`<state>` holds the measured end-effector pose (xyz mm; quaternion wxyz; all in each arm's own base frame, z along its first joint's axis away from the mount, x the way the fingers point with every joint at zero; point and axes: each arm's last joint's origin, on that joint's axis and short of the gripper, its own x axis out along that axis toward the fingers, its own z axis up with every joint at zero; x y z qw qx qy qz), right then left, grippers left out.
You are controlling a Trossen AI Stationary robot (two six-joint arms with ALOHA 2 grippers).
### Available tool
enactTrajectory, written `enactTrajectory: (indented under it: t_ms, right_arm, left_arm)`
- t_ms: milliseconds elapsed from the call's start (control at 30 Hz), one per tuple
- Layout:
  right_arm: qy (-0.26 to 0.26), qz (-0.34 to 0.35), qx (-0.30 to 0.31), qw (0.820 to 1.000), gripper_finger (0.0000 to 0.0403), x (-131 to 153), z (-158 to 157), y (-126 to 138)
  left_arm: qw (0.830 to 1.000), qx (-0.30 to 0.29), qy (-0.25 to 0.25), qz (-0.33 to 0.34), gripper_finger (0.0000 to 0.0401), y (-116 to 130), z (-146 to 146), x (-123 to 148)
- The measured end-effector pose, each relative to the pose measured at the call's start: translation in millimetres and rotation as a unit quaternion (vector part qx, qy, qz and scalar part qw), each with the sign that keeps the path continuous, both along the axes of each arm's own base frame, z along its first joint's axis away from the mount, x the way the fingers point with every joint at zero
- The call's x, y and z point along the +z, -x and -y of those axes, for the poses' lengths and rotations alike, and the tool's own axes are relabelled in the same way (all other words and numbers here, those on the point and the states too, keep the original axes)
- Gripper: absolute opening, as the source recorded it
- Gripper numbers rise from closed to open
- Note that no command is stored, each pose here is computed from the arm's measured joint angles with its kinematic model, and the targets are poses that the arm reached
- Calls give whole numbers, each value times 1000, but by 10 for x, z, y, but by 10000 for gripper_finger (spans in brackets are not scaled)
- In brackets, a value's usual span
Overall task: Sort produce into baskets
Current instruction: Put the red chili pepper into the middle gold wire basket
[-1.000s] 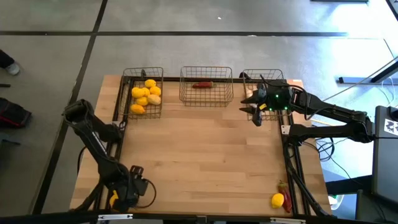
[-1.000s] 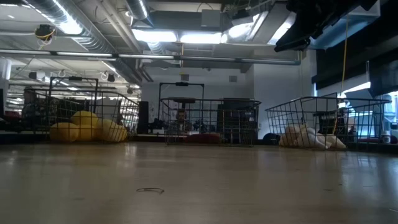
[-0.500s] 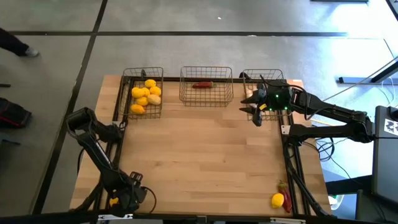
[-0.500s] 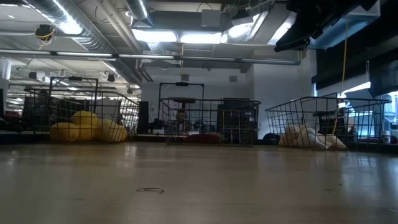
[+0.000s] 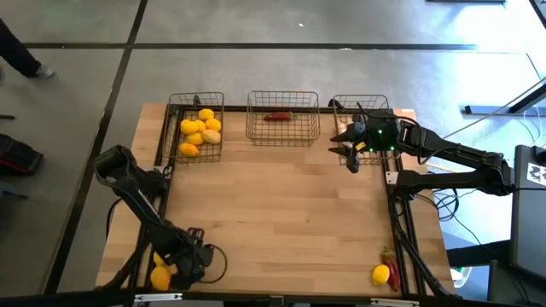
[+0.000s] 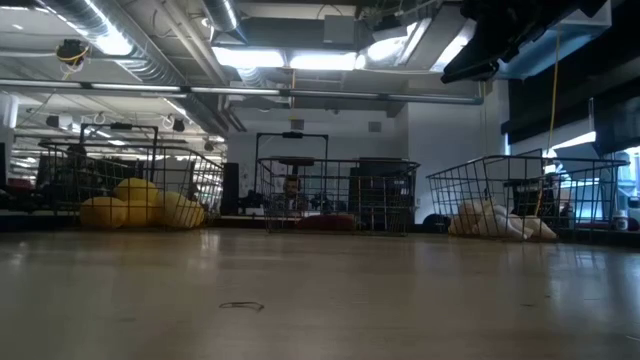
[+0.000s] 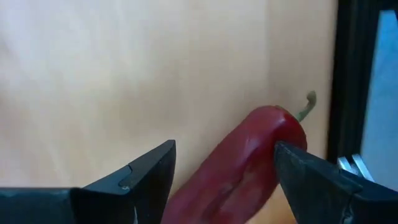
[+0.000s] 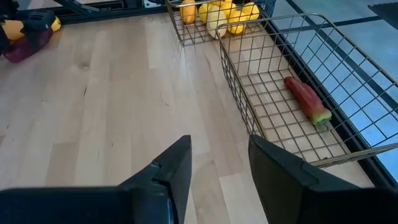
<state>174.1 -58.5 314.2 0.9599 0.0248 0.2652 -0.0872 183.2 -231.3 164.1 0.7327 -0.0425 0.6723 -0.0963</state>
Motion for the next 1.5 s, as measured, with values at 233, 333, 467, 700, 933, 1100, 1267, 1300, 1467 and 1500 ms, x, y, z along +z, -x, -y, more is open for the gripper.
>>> enactTrajectory:
  t_ms: [233, 333, 467, 700, 933, 1100, 1267, 1300, 1467, 1500]
  right_arm:
    - [0, 0, 0, 1000, 156, 0, 0, 0]
    - [0, 0, 0, 1000, 156, 0, 1, 0]
    - [-1, 0, 0, 1000, 156, -1, 0, 1]
    - [-3, -7, 0, 1000, 156, -13, -2, 8]
    - [-8, -20, 0, 1000, 156, -35, -7, 21]
    - [-9, -23, 0, 1000, 156, -40, -8, 24]
    - [-10, -26, 0, 1000, 156, -46, -9, 28]
    - [-10, -26, 0, 1000, 156, -46, -9, 28]
    - [-10, -26, 0, 1000, 156, -45, -10, 27]
    - [-10, -26, 0, 1000, 156, -45, -9, 27]
  left_arm:
    - [1000, 17, 3, 19, 265, -235, -167, 132]
    - [999, 22, 19, 32, 265, -262, -179, 259]
    - [999, 29, 16, 24, 265, -217, -167, 335]
    - [1000, -5, 0, 5, 265, -1, -80, 226]
    - [998, -51, -17, 40, 265, 23, -75, 162]
    - [990, -121, -22, 68, 265, 27, -66, 112]
    - [976, -200, -41, 68, 265, 104, -61, 51]
    - [974, -213, -44, 68, 265, 113, -66, 41]
    - [962, -252, -74, 79, 265, 109, -69, -22]
    - [960, -256, -77, 81, 265, 102, -62, -39]
